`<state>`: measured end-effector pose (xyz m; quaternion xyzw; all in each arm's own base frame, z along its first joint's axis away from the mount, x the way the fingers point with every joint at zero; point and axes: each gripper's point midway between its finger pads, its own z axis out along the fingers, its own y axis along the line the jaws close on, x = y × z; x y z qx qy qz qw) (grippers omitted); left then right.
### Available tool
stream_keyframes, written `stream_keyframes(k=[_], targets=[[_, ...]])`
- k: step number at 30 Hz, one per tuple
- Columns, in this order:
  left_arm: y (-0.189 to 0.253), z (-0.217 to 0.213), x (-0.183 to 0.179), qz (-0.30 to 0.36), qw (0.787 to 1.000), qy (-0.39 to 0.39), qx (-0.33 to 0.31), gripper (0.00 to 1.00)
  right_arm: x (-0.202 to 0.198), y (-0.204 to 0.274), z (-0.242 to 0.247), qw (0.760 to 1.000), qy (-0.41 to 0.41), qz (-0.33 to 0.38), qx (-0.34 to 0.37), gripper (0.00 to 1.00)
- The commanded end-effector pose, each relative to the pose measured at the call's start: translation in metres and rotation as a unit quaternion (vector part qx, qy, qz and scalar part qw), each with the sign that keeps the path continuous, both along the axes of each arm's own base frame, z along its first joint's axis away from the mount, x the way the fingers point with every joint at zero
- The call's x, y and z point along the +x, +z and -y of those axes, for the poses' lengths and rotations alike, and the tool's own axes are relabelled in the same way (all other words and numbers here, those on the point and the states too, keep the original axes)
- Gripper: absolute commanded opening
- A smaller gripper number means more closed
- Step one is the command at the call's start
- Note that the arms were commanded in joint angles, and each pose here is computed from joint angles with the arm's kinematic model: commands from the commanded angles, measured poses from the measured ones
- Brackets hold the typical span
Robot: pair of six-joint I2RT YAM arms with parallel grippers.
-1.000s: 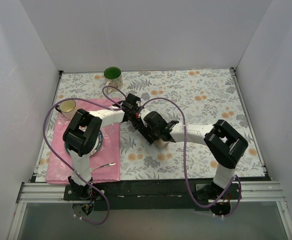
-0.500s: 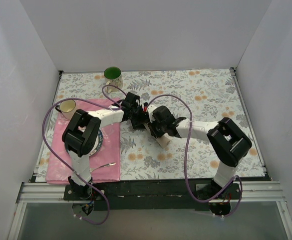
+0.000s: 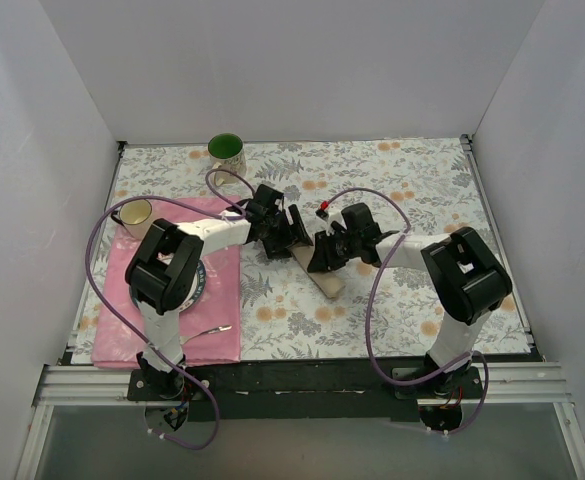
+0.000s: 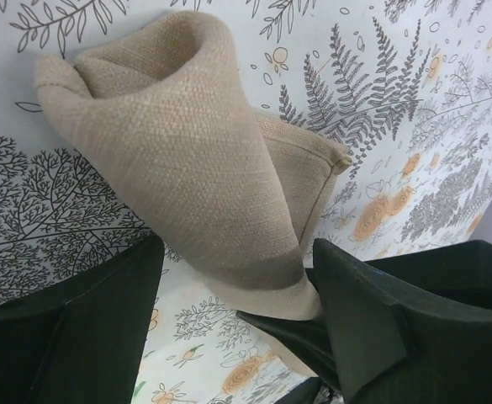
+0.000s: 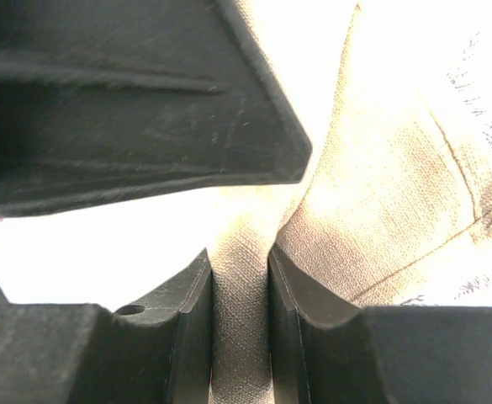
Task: Fold the napkin, place the utensils inside, and roll it up
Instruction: Roll the napkin with the utensil
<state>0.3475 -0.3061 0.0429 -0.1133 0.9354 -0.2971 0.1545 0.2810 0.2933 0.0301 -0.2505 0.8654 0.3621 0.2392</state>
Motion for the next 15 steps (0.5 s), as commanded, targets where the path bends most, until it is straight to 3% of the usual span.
stream_keyframes(k=[1,5,9,15], targets=[[-0.029,-0.023,-0.014,-0.024,0.995,0.018,0.097,0.72,-0.014,-0.002,-0.007,0.996,0.016,-0.062,0.06,0.34],[-0.042,-0.023,-0.018,-0.04,0.992,0.028,0.119,0.7,-0.016,-0.005,-0.01,0.992,0.022,-0.087,0.084,0.35],[-0.045,-0.031,-0.015,-0.026,0.989,0.036,0.14,0.58,-0.016,-0.006,-0.008,0.991,0.02,-0.098,0.092,0.37],[-0.039,-0.029,-0.016,-0.005,0.992,0.02,0.128,0.42,-0.008,-0.01,0.012,0.998,0.003,-0.061,0.005,0.5]])
